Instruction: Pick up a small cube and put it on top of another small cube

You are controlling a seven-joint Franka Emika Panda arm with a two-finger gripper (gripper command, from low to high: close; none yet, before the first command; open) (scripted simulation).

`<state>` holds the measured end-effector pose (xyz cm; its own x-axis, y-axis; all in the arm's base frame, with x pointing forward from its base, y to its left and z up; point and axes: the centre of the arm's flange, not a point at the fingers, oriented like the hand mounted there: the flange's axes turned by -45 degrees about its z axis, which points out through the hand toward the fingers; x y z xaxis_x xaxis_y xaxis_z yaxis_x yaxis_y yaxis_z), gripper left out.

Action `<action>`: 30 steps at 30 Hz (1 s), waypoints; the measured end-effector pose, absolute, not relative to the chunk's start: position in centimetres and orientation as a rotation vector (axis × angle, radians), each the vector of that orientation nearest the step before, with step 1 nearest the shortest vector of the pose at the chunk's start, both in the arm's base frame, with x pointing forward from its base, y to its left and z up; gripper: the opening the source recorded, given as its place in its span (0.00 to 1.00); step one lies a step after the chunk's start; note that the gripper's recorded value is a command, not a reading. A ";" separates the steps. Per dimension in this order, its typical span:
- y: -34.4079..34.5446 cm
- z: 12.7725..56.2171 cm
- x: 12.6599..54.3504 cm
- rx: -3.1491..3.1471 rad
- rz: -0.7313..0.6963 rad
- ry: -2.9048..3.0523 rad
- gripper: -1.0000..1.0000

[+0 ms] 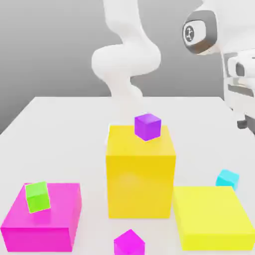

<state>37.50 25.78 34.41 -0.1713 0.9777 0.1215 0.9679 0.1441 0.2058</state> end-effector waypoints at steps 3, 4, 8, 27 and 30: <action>27.8 30.3 35.1 1.766 0.272 2.542 0.50; 28.5 29.0 34.0 1.678 0.240 2.608 0.50; 30.5 23.9 29.7 1.318 0.112 2.832 0.50; 30.7 15.0 26.6 1.015 -0.003 2.973 0.00; 30.7 18.0 26.6 1.016 -0.003 2.973 0.00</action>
<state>26.62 30.70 18.00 -0.7909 0.6119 -0.0010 0.6119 0.7909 -0.0016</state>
